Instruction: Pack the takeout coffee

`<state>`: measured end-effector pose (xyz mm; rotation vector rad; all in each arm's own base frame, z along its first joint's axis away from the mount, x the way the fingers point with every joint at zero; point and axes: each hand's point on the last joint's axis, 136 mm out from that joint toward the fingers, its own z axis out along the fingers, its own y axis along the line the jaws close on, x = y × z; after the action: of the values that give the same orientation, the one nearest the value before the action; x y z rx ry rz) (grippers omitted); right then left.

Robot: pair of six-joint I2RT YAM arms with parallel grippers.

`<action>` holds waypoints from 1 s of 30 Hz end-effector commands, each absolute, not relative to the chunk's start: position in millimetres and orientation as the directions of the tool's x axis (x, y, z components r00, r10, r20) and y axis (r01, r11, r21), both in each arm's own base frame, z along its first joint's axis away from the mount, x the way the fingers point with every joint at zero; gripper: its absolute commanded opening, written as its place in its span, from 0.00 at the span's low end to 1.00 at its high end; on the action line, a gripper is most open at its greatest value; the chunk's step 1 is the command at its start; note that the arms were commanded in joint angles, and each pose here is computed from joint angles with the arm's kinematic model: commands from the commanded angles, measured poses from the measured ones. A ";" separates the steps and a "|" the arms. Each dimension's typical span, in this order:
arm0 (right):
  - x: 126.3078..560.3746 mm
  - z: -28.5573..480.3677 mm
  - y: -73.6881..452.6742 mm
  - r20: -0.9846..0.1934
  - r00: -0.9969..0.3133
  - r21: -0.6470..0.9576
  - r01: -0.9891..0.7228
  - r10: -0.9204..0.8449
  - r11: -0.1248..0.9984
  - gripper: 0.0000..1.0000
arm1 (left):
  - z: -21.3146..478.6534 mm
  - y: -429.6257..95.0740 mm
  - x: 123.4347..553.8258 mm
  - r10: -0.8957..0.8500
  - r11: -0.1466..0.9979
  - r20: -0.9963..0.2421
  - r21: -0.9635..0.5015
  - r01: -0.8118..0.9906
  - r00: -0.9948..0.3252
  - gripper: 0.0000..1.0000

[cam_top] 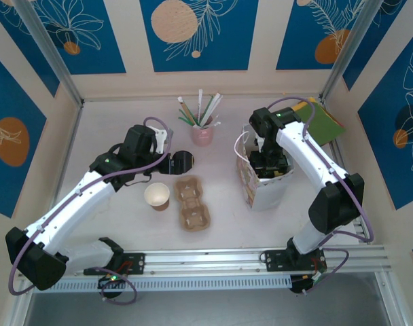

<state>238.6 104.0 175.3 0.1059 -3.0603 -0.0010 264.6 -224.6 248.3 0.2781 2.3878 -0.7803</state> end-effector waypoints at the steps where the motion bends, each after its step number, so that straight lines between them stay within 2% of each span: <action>1: 232.8 173.2 104.3 0.108 -0.992 0.018 -0.069 -0.071 0.997 0.64 | 249.2 -225.3 262.2 0.023 0.794 -0.610 -0.471 0.385 -0.792 1.00; 30: 220.0 175.2 100.0 0.112 -0.992 0.021 -0.057 -0.059 0.998 0.64 | 249.7 -225.1 262.0 0.015 0.792 -0.609 -0.477 0.381 -0.793 1.00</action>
<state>229.6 99.9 169.3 0.1003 -3.0342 0.0131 264.6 -224.6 248.2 0.2777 2.3879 -0.7805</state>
